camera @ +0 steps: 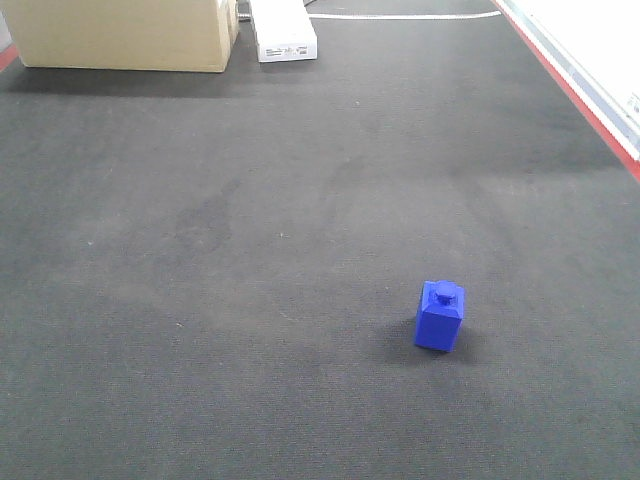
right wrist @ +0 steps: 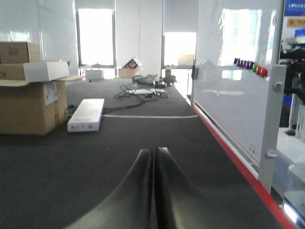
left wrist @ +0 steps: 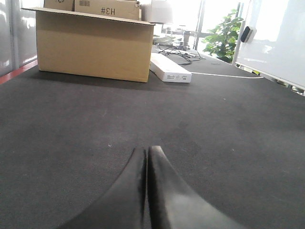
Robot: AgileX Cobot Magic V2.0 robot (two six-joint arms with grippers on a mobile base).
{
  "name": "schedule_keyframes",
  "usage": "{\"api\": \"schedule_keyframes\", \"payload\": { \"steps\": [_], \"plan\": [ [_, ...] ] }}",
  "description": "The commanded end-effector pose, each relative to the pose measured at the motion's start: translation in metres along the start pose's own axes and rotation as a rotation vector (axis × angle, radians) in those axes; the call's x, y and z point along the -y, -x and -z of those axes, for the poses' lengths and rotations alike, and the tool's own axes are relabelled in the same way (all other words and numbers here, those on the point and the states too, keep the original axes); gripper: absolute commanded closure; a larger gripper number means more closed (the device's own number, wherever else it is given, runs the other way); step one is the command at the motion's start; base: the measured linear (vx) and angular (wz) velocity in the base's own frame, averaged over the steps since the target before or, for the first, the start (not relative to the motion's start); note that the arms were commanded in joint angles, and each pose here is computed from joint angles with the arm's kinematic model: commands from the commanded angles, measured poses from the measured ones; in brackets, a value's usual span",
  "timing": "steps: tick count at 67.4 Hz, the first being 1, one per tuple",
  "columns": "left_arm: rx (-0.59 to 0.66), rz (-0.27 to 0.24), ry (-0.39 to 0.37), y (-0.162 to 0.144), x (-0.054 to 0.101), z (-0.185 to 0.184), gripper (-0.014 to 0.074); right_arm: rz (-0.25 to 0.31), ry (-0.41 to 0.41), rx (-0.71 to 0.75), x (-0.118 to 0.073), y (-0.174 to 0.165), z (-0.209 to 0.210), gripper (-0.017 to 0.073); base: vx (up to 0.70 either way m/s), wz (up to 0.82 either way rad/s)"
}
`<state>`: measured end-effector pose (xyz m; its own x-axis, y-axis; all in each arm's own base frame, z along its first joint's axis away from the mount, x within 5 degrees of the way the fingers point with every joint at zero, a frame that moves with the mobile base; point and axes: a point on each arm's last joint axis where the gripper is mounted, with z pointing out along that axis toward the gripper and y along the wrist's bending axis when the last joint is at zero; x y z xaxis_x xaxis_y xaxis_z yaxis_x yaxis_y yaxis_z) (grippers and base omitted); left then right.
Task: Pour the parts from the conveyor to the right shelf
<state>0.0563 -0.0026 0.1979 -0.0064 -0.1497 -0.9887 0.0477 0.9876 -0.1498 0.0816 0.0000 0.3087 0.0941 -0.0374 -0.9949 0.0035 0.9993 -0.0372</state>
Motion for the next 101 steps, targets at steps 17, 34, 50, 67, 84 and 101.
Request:
{"api": "schedule_keyframes", "payload": {
  "steps": [17, 34, 50, 67, 84, 101],
  "plan": [
    [0.059, 0.013, -0.015, 0.0, 0.0, 0.0, 0.06, 0.016, 0.001, -0.187, 0.001, 0.007, -0.034, 0.0568, 0.0, 0.0],
    [0.059, 0.013, -0.015, 0.0, 0.0, 0.0, 0.06, 0.007, 0.002, -0.195, 0.001, 0.006, -0.036, 0.0566, 0.0, 0.0],
    [0.059, 0.013, -0.015, 0.0, 0.0, 0.0, 0.06, -0.015, 0.002, -0.233, 0.001, 0.005, -0.035, 0.0477, 0.0, 0.0],
    [0.059, 0.013, -0.015, 0.0, 0.0, 0.0, 0.06, -0.048, 0.004, -0.28, 0.0, 0.014, -0.044, 0.0193, 0.0, 0.0],
    [0.059, 0.013, -0.015, 0.0, 0.0, 0.0, 0.06, 0.009, 0.128, -0.43, -0.017, 0.02, -0.07, 0.0098, 0.0, 0.0],
    [0.059, 0.013, -0.015, 0.0, 0.0, 0.0, 0.06, 0.046, 0.228, -0.659, -0.042, 0.029, -0.123, 0.0098, 0.0, 0.0]
  ]
}}
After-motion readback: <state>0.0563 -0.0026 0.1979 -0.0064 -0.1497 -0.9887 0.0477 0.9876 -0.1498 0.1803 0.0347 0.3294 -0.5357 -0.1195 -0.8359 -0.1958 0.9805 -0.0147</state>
